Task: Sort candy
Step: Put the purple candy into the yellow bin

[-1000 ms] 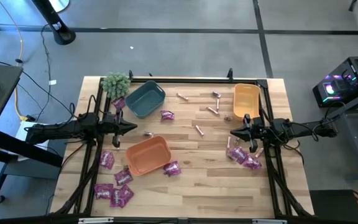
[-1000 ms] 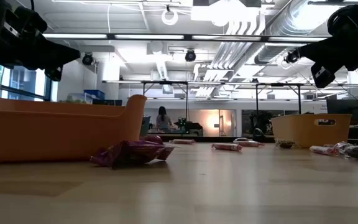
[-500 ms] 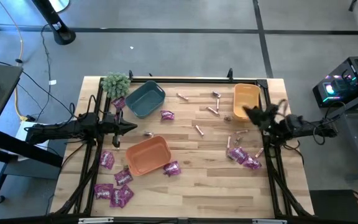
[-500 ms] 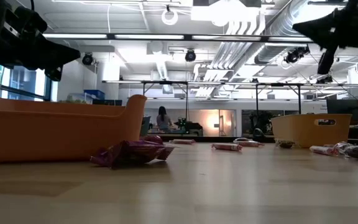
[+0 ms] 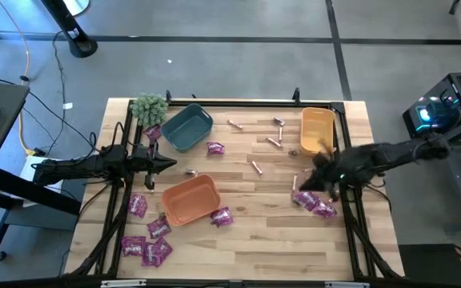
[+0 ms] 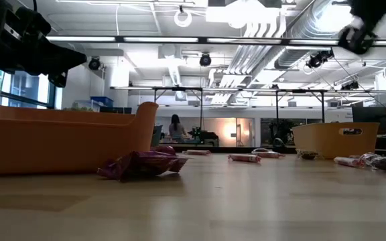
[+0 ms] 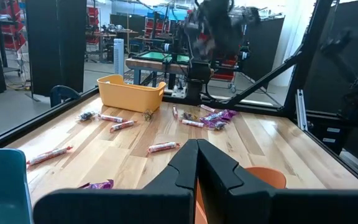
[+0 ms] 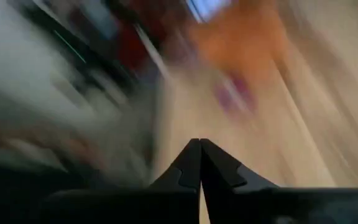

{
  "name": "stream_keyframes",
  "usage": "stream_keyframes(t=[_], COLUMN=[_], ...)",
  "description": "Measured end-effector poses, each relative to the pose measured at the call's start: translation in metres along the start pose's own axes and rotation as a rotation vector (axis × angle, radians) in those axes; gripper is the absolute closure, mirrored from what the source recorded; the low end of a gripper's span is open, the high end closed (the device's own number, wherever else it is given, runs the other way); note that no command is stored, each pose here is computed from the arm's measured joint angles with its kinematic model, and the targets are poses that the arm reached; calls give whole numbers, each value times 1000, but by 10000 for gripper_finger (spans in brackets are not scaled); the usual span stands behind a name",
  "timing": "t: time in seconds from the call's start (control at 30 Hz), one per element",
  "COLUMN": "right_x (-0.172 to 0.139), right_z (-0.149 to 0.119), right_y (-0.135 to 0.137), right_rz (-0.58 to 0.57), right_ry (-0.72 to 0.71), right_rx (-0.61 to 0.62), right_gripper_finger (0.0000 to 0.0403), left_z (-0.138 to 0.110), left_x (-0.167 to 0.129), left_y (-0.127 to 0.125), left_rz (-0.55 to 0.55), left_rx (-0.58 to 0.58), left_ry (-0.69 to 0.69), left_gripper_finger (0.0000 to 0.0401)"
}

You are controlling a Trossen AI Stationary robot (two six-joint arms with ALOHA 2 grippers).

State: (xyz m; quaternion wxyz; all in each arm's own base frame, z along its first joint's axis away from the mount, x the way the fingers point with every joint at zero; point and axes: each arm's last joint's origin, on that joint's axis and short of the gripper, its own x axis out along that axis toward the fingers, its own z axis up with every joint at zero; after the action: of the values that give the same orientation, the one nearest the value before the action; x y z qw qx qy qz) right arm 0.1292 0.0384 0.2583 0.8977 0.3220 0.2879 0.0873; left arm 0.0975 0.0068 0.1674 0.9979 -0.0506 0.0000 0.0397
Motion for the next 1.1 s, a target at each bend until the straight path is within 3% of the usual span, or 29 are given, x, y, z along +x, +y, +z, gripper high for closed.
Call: stream_keyframes(t=[0.13, 0.4, 0.6, 0.87, 1.1], right_x=[24, 71, 81, 80, 99], right_z=[-12, -34, -43, -53, -55], right_y=[-1, -12, -26, -40, -43], right_rz=[-211, -400, -636, -948, -895], right_ry=[344, 621, 668, 635, 627], right_rx=[-37, 149, 291, 243, 204], right_gripper_finger=[388, 284, 222, 230, 236], left_z=[0, 0, 0, 0, 0], left_x=[0, 0, 0, 0, 0], left_y=[0, 0, 0, 0, 0], left_rz=[0, 0, 0, 0, 0], left_rx=[0, 0, 0, 0, 0], left_ry=[0, 0, 0, 1, 0], left_gripper_finger=[401, 401, 401, 401, 401])
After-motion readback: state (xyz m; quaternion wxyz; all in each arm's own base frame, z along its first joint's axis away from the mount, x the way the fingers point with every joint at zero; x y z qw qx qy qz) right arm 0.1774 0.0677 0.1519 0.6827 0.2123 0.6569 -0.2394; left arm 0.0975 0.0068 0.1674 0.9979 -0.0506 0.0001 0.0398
